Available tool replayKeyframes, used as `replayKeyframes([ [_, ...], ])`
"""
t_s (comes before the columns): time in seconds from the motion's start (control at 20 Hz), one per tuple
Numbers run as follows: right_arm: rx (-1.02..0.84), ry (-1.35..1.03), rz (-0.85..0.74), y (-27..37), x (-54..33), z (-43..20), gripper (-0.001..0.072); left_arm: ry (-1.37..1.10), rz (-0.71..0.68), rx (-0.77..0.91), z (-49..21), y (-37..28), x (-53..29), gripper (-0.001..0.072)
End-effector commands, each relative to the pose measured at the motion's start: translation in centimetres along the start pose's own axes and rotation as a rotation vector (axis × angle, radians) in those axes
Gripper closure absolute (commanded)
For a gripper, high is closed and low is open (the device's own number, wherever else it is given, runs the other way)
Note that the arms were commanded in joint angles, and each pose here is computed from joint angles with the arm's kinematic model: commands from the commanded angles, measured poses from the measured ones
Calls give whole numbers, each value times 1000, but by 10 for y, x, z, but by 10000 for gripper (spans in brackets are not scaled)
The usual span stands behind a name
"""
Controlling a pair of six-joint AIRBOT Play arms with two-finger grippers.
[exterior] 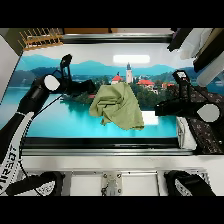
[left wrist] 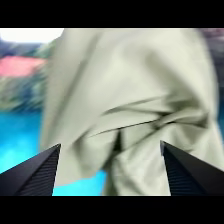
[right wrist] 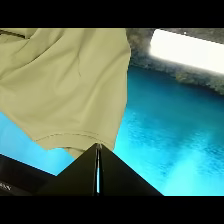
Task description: Fold the clothes and pants, and hang the long-sleeved shirts on hangers.
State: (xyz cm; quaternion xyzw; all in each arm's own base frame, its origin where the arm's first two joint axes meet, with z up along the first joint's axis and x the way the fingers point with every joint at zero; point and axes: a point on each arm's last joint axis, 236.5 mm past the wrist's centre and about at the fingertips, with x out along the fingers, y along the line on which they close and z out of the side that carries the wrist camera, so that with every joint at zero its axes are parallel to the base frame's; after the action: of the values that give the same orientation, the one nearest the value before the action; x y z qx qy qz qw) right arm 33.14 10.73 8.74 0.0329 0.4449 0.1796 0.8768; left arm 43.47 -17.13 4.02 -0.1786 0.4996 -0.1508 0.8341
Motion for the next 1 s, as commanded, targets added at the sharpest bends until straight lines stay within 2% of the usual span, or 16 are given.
replayKeyframes([
  [0.0,2,20,-5,-3,6,-3,548,106,92,-170,-42,78,20,7],
  [0.05,9,32,-5,-4,10,-5,317,153,109,-182,-59,91,31,7],
  [0.1,14,47,-5,-5,15,-7,181,198,105,-178,-72,95,43,7],
  [0.25,25,87,-4,-9,27,-14,249,287,-11,-156,-94,73,81,7],
  [0.3,28,99,-5,-10,31,-16,248,309,-17,-147,-96,69,90,8],
  [0.4,33,121,-5,-12,36,-20,242,355,-32,-120,-99,57,105,117],
  [0.5,56,178,-7,-17,45,-32,242,374,-36,-87,-98,50,115,119],
  [0.55,88,217,-12,-23,51,-42,241,377,-26,-77,-97,50,118,256],
  [0.6,132,254,-22,-32,58,-54,240,377,-15,-74,-96,52,119,549],
  [0.65,179,288,-34,-42,66,-67,238,370,-16,-78,-93,53,118,698],
  [0.7,239,320,-38,-50,75,-80,234,357,-15,-84,-88,56,115,699],
  [0.75,311,334,-18,-53,87,-89,141,344,-14,-89,-83,58,111,699],
  [0.8,382,336,7,-53,99,-95,95,329,-13,-95,-77,61,106,699],
  [0.95,486,356,113,-34,135,-104,98,294,-10,-113,-65,69,97,699],
])
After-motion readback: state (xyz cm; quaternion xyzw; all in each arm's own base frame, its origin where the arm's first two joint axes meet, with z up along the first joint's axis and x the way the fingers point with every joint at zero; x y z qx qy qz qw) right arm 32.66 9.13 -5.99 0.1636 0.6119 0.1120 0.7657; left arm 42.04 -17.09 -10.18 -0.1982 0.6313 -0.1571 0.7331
